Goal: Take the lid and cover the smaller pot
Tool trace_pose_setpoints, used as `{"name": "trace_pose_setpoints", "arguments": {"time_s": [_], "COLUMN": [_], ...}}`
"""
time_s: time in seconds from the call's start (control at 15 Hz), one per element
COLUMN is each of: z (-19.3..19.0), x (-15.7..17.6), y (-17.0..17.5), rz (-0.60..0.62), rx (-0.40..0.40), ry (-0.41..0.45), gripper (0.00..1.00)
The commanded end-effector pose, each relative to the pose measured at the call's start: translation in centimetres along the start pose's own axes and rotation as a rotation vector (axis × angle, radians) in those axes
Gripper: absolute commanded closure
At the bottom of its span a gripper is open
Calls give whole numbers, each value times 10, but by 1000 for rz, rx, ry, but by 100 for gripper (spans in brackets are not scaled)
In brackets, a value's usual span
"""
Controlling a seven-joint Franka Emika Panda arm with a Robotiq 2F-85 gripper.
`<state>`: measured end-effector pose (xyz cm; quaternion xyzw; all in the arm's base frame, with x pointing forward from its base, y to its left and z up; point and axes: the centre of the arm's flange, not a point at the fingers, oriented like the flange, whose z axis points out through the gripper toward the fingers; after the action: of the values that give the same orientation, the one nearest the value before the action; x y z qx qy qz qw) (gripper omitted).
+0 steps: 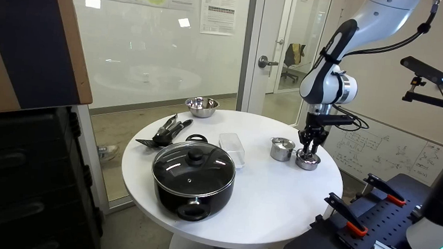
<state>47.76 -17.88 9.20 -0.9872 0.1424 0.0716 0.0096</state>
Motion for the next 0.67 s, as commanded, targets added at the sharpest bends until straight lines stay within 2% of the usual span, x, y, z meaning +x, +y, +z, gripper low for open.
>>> {"name": "trace_pose_setpoints", "arguments": {"time_s": [0.0, 0.27, 0.6], "z": [4, 2, -31], "x": [5, -2, -40], "y": [-2, -4, -7], "rz": [15, 1, -68], "rx": [-11, -6, 5], "ry": [-7, -8, 19], "gripper": [31, 2, 0]}}
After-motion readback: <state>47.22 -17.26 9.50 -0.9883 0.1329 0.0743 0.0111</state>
